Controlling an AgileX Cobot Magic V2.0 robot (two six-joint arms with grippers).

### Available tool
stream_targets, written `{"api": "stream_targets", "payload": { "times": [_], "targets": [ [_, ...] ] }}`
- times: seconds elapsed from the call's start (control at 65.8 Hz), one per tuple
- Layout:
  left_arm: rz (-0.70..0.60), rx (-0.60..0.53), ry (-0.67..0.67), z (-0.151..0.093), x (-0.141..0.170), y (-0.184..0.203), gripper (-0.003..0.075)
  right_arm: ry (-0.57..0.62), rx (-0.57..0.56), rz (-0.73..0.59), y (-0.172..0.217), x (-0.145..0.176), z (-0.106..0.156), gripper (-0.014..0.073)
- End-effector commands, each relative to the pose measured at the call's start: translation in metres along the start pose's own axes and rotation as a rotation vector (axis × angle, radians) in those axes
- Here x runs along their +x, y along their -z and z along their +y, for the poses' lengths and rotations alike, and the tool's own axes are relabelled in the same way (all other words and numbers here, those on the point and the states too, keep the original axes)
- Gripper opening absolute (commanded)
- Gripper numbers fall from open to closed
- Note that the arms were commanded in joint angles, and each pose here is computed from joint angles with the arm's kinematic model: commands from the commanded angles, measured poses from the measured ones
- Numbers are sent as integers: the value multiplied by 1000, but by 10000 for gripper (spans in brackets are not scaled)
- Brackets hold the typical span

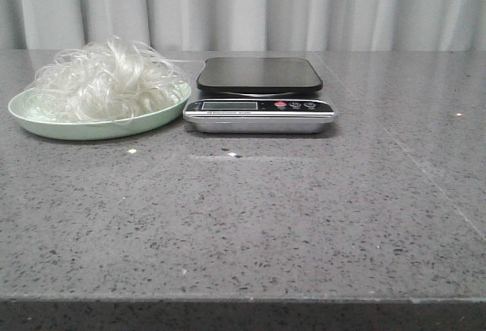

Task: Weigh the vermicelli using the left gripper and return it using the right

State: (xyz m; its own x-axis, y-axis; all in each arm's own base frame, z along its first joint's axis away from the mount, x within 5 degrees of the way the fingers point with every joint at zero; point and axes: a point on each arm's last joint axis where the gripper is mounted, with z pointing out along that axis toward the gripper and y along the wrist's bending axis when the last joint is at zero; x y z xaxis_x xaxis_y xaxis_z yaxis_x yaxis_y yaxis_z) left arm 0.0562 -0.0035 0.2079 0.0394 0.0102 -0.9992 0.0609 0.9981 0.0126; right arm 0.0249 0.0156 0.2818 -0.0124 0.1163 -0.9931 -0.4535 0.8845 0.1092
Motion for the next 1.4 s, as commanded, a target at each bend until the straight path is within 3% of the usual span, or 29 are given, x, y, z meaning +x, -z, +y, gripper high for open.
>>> {"api": "stream_targets", "payload": {
  "times": [0.0,0.41,0.608,0.714,0.866,1.033,1.383],
  "targets": [
    [-97,-7,10,1,-6,2,127,16,4,-97,2,-15,1,167],
    [-97,-7,10,1,-6,2,127,35,19,-111,2,-16,0,167],
    [-95,-7,10,1,-6,2,127,88,209,-102,-4,-4,-9,167],
    [-95,-7,10,1,-6,2,127,95,345,-94,-9,16,-18,167],
    [-95,-7,10,1,-6,2,127,111,450,-143,-14,39,-29,167],
    [-95,-7,10,1,-6,2,127,137,458,-253,-16,57,-34,167],
    [-95,-7,10,1,-6,2,127,133,457,-238,-15,57,-34,167]
  ]
}}
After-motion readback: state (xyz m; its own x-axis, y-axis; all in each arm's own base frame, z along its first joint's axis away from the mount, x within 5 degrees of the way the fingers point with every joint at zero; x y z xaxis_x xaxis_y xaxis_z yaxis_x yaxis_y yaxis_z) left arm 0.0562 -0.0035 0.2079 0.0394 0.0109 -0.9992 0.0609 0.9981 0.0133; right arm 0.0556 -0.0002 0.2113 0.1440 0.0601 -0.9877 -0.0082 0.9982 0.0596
